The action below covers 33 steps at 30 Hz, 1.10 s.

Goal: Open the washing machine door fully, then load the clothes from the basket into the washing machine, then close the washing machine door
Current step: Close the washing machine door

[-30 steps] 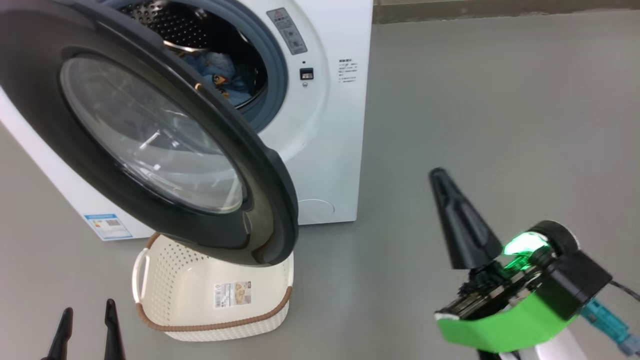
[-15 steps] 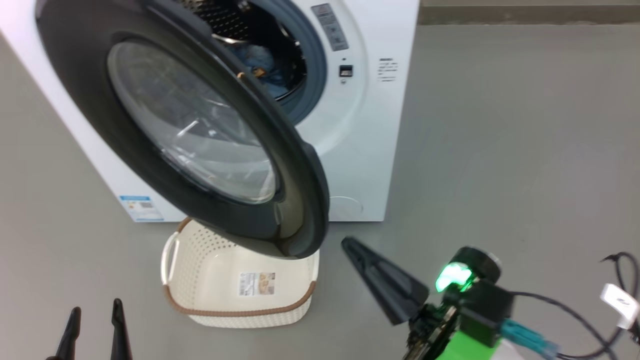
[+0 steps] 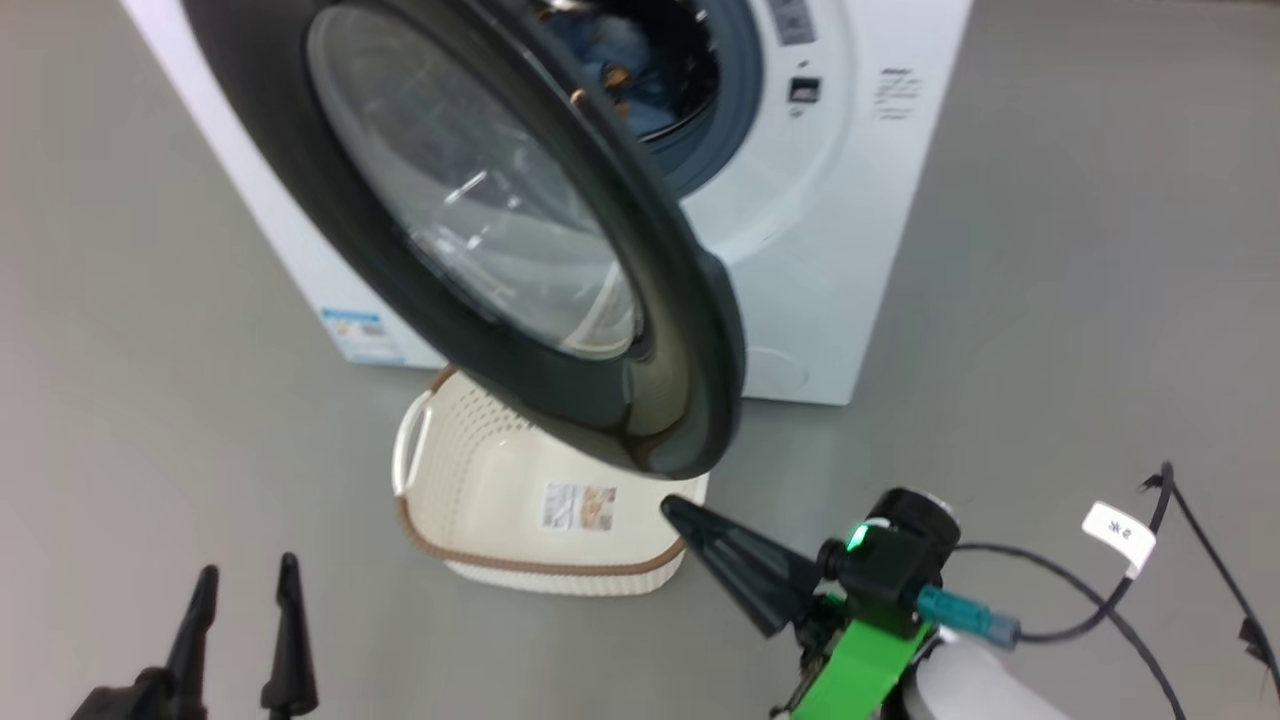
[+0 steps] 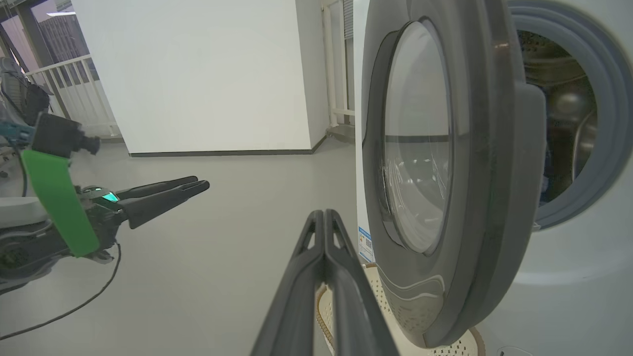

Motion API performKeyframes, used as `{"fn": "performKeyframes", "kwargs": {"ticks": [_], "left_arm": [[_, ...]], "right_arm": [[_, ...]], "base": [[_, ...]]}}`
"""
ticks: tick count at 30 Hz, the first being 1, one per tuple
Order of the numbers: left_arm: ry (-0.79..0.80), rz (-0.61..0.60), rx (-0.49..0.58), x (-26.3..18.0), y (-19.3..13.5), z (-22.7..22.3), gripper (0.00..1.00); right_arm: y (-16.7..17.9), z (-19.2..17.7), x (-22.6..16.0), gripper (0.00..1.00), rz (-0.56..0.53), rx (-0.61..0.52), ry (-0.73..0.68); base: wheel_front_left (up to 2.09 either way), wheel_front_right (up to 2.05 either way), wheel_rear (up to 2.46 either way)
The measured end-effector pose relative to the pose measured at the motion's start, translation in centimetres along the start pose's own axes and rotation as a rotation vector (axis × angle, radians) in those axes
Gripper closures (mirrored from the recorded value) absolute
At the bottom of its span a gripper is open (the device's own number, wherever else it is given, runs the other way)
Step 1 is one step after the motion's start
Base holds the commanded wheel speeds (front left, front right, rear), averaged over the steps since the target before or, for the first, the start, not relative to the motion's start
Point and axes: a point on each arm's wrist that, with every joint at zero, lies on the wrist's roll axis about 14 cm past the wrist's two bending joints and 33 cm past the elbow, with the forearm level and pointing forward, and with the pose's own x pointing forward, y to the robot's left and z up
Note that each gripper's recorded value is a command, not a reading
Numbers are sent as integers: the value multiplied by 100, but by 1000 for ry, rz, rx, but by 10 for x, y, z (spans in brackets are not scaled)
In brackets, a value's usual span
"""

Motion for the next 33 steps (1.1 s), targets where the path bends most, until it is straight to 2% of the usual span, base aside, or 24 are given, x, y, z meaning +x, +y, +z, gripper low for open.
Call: {"fn": "performKeyframes", "kwargs": {"ticks": [13, 22, 33], "left_arm": [[31, 41, -15, 11, 7, -7, 0], [45, 32, 1, 32, 2, -11, 0], [84, -15, -22, 59, -16, -27, 0]], "right_arm": [[-43, -40, 44, 100, -27, 12, 64], [-107, -47, 66, 100, -208, 41, 17], [-173, -39, 91, 100, -313, -12, -53]], "base": [[0, 0, 0], [0, 0, 0], [0, 0, 0]]}}
